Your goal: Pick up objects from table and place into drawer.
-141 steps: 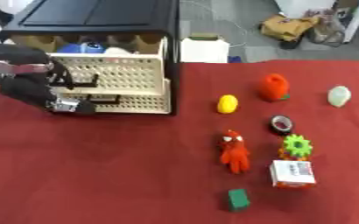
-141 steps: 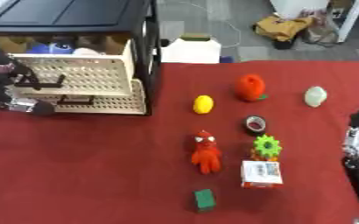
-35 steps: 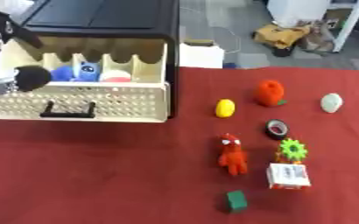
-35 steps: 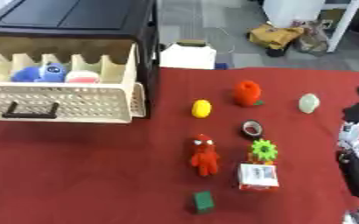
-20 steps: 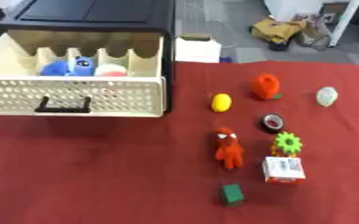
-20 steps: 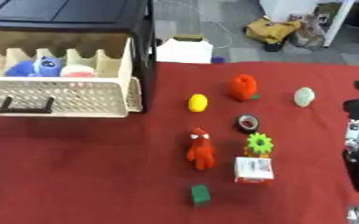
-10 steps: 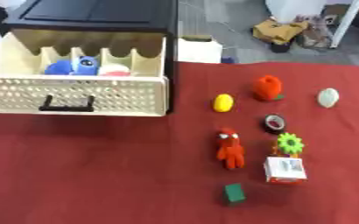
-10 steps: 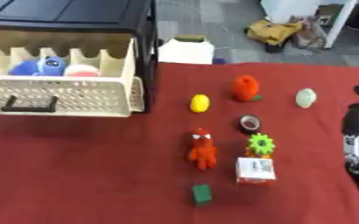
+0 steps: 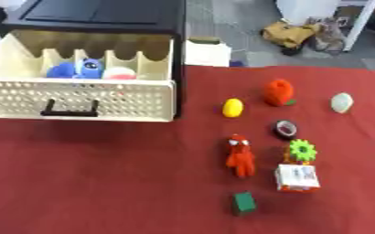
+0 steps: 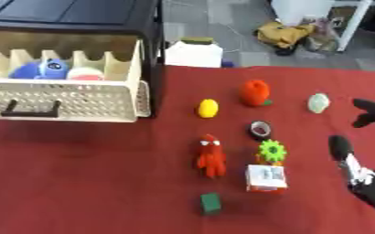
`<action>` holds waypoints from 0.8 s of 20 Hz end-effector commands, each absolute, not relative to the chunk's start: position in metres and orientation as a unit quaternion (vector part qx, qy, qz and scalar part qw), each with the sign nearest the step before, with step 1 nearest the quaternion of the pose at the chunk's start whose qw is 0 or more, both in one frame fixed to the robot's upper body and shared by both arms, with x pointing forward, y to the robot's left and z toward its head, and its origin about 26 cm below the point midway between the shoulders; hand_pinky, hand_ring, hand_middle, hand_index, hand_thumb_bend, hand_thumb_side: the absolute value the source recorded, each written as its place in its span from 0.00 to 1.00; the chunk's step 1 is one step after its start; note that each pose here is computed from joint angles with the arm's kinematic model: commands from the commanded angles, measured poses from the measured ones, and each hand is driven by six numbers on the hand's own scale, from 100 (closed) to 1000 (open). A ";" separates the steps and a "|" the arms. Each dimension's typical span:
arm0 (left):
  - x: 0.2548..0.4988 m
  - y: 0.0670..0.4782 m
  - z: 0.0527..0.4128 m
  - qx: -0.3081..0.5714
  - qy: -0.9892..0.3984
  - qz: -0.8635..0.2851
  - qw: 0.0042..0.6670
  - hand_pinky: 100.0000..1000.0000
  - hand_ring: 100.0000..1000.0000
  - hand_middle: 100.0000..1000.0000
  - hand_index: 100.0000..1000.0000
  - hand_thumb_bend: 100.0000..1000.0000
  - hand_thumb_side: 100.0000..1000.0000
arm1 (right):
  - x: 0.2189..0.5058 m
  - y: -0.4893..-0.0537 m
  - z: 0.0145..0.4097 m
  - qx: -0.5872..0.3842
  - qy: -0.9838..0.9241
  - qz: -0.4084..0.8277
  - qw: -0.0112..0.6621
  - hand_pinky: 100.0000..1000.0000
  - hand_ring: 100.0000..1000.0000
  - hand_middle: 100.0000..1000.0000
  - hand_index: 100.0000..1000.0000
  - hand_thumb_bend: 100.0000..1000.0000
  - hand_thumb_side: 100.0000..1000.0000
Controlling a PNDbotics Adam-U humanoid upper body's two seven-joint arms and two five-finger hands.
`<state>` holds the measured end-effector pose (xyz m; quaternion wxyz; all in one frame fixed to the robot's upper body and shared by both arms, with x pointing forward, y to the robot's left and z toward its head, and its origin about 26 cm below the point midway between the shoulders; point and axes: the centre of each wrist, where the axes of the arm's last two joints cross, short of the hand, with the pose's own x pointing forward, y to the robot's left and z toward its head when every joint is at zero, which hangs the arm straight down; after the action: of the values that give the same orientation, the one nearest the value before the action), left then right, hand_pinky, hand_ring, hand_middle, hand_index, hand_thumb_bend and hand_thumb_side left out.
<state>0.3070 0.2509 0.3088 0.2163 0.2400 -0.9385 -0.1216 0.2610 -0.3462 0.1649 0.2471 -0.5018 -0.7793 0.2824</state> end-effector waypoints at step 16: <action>0.308 0.241 0.286 0.163 -0.953 -0.106 0.231 0.46 0.26 0.32 0.86 0.09 1.00 | 0.253 -0.370 0.195 -0.495 -0.638 0.540 0.238 0.72 0.70 0.61 0.85 0.48 0.83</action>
<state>0.3113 0.2385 0.2799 0.2416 0.1629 -0.9508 -0.1052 0.2530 -0.3695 0.1831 0.2503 -0.4936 -0.6471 0.5244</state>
